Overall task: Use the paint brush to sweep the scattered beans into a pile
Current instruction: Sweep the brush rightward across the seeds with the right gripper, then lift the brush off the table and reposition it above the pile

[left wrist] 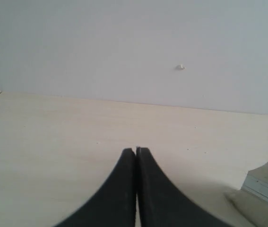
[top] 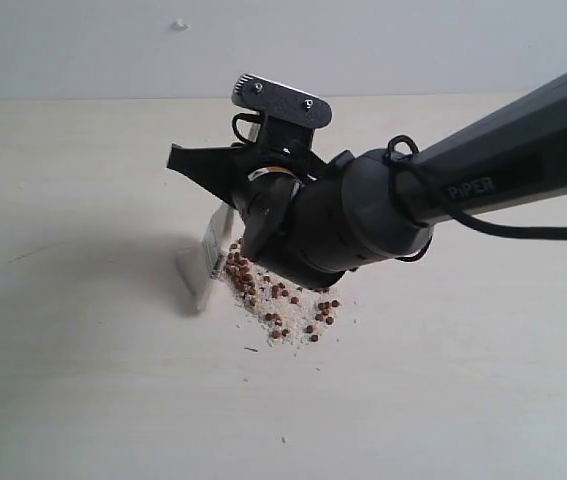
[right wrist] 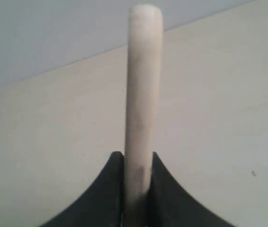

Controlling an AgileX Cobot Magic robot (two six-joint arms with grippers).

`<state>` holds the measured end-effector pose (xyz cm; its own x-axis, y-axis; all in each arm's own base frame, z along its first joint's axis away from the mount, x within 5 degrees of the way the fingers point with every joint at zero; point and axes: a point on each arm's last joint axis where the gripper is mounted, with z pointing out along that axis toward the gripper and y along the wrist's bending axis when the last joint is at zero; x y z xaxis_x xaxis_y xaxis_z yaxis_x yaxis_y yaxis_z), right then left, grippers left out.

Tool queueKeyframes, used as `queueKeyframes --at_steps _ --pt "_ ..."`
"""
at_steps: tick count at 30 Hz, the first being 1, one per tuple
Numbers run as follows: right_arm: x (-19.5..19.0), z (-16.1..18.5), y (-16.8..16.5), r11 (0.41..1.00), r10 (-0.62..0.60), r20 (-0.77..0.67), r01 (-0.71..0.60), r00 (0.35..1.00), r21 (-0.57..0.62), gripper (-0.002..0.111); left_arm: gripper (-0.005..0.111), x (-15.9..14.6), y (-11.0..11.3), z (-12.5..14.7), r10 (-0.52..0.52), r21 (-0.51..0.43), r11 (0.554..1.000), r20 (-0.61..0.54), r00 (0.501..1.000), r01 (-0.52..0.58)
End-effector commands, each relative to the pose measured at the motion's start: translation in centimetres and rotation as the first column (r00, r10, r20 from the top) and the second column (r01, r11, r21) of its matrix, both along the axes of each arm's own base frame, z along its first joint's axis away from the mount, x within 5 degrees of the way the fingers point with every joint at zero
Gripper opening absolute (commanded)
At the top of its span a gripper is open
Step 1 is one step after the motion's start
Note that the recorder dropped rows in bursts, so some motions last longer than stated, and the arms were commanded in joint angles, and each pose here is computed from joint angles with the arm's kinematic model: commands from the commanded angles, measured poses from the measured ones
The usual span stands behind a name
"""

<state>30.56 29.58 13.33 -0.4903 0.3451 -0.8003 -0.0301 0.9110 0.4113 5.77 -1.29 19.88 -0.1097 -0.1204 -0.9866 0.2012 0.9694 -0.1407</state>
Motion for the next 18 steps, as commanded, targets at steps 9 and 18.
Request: queueKeyframes --at_steps 9,18 --pt "0.0 1.9 -0.6 0.997 -0.032 0.037 0.034 0.999 -0.066 0.000 0.000 -0.1 0.0 0.1 0.001 -0.006 1.000 0.007 1.000 -0.001" --pt "-0.9 9.3 -0.6 0.982 0.159 0.221 -0.131 0.962 -0.136 0.000 0.000 -0.1 0.0 0.1 0.001 -0.006 1.000 0.007 1.000 -0.001"
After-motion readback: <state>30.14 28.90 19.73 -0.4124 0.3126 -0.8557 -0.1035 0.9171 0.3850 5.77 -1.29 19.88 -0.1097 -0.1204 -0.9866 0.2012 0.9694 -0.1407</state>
